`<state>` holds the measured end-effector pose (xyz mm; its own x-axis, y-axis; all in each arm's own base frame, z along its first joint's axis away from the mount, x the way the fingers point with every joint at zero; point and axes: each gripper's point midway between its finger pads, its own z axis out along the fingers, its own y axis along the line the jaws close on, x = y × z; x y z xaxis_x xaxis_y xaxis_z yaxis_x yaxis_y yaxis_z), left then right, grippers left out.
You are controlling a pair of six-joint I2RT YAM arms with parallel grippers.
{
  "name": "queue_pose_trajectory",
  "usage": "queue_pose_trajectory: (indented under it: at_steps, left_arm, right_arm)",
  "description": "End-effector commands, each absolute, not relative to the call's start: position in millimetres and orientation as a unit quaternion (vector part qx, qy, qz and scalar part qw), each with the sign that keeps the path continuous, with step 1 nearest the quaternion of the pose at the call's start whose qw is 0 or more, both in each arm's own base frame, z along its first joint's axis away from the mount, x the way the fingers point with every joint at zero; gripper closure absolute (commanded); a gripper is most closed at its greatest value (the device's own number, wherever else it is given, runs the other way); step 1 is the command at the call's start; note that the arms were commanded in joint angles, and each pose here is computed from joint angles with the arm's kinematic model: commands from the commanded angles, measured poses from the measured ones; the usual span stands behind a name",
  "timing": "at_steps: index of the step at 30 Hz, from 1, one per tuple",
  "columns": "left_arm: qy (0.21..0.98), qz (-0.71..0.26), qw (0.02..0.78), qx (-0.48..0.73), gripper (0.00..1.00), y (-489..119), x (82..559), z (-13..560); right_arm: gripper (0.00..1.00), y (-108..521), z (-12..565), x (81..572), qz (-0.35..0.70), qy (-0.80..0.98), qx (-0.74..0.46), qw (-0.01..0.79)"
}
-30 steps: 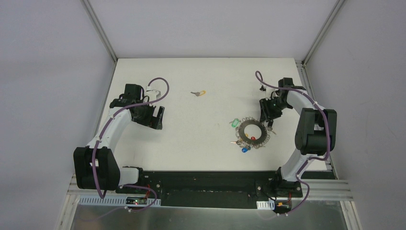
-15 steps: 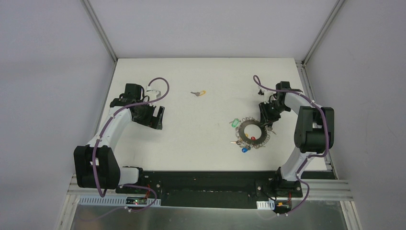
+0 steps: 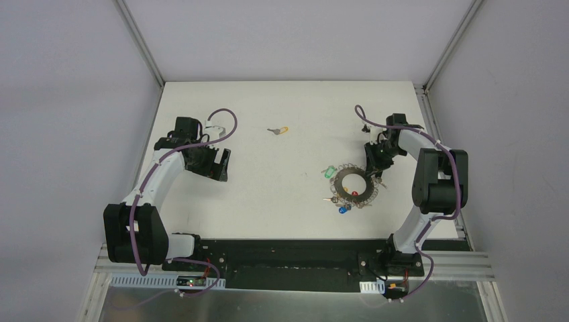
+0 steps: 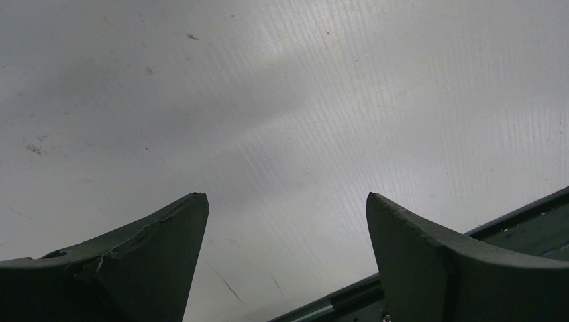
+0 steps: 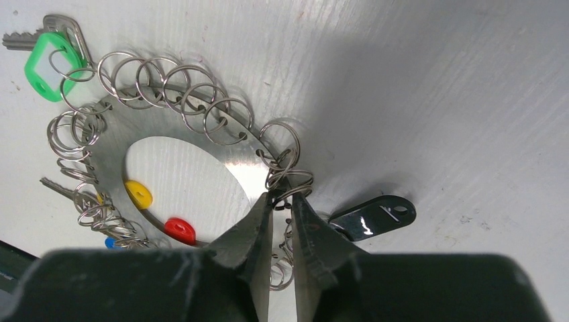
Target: Put the keys on the keyring
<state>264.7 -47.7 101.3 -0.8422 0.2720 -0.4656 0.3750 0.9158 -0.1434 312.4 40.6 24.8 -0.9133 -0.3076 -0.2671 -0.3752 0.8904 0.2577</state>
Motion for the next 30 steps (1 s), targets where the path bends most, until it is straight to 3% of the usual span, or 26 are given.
queue_pose_trajectory:
  at_steps: [1,18,30]
  left_arm:
    - [0.95,-0.113,0.23,0.177,0.1,-46,269,111]
    - [0.95,-0.119,0.227,0.178,0.1,-48,269,111]
    - [0.951,-0.119,0.225,0.178,0.09,-48,268,111]
  right_arm:
    - [0.87,37,30,324,0.136,0.967,-0.176,0.126]
    - [0.97,35,44,333,0.131,0.963,-0.187,0.144]
    - [0.88,39,43,341,0.144,0.962,-0.178,0.147]
